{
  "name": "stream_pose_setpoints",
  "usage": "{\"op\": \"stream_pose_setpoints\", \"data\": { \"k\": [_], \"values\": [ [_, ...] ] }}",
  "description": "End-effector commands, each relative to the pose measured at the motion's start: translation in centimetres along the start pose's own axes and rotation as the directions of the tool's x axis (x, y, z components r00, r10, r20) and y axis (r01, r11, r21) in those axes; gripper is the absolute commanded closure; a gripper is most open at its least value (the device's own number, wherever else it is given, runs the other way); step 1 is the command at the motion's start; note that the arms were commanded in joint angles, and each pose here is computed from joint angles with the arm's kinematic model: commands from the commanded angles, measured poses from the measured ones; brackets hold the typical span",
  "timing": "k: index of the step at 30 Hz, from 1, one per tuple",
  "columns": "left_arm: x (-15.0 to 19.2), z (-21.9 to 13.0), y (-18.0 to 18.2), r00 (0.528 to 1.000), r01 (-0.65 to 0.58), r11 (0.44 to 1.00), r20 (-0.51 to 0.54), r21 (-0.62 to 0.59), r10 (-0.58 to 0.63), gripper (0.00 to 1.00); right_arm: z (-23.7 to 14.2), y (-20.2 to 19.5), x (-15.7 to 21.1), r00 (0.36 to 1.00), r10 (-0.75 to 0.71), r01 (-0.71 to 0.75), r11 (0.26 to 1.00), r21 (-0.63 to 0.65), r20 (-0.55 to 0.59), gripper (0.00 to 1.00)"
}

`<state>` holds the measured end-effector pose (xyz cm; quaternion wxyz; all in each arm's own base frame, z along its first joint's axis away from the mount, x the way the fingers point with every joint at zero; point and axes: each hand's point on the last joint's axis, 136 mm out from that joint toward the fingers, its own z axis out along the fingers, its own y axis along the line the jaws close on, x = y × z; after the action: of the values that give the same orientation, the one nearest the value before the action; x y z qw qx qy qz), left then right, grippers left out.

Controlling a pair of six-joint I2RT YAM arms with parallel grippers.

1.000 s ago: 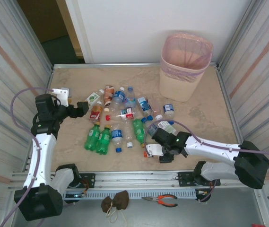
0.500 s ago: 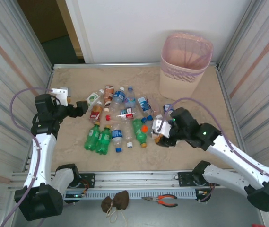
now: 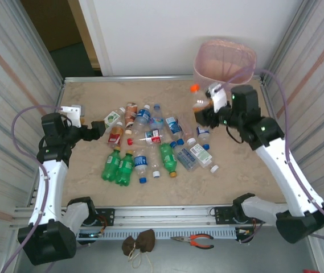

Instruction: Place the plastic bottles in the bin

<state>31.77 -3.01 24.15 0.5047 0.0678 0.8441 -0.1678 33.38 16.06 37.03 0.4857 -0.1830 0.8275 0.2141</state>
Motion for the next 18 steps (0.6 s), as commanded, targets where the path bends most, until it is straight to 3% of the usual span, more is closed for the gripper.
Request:
{"op": "stream_pose_setpoints", "data": {
  "k": [1,10,18],
  "values": [
    [0.0,0.1,-0.1,1.0,0.01,1.0,0.014,0.02,-0.011,0.03,-0.3,-3.1,-4.0,0.976,0.195,-0.202,0.977,0.07,0.094,0.59],
    [0.0,0.2,-0.4,1.0,0.02,0.999,0.018,0.04,-0.021,0.03,0.5,-14.1,-9.1,0.852,0.47,-0.509,0.847,0.154,0.231,0.65],
    [0.1,0.5,-0.5,0.999,0.037,0.998,0.005,0.057,-0.038,0.03,3.2,-19.3,-9.8,0.839,0.49,-0.54,0.806,0.243,0.237,0.73]
  ]
}}
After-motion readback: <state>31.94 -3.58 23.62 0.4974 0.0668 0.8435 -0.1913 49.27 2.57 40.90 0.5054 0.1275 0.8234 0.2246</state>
